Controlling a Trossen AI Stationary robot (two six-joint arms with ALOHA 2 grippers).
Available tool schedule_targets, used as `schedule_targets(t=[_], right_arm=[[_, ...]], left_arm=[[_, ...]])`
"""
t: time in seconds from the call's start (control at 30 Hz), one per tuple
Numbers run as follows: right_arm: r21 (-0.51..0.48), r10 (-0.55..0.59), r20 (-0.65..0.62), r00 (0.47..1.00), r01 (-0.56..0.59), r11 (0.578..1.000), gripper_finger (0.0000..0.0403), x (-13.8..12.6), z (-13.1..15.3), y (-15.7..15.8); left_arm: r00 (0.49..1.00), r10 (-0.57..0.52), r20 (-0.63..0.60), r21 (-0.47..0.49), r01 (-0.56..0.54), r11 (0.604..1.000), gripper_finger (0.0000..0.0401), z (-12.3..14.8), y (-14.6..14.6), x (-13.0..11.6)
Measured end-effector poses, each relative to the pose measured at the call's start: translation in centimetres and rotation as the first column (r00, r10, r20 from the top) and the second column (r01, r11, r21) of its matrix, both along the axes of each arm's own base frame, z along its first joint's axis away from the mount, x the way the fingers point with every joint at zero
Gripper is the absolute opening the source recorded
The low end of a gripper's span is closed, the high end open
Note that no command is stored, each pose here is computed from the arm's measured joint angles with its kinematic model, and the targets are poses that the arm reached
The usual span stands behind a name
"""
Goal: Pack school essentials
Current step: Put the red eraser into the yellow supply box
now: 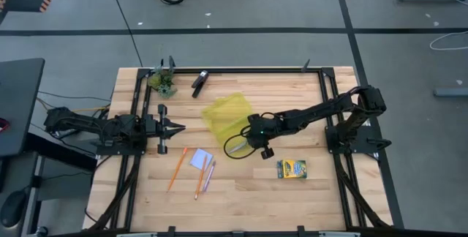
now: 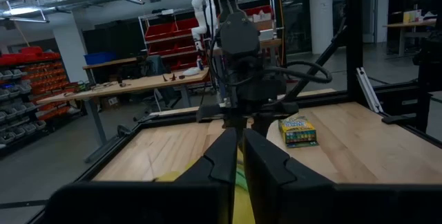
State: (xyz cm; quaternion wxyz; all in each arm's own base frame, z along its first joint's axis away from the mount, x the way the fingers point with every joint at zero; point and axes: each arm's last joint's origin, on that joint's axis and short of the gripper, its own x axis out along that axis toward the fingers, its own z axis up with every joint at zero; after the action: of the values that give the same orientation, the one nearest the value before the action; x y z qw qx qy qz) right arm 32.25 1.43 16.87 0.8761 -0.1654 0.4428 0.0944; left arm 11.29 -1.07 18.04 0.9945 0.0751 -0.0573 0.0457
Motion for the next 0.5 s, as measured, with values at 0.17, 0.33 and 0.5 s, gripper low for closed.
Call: schedule_targets(t=[0.17,0.33,0.5], right_arm=[[0.008,-0.008,-0.033,0.999,0.008,1.000,0.0095,-0.27,-0.20,0.01],[0.017,-0.021,-0.040,0.999,0.022,1.000,0.0095,-0.32,-0.24,0.01],[0.026,-0.033,-0.043,0.999,0.035,0.999,0.0095,-0.34,-0.25,0.01]], left_arm=[[1.000,0.000,0.000,0.000,0.000,1.000,0.0026,0.00,0.00,0.00],[1.000,0.000,0.000,0.000,0.000,1.000,0.0028,0.00,0.00,0.00],[1.000,0.000,0.000,0.000,0.000,1.000,0.0035,0.00,0.00,0.00]])
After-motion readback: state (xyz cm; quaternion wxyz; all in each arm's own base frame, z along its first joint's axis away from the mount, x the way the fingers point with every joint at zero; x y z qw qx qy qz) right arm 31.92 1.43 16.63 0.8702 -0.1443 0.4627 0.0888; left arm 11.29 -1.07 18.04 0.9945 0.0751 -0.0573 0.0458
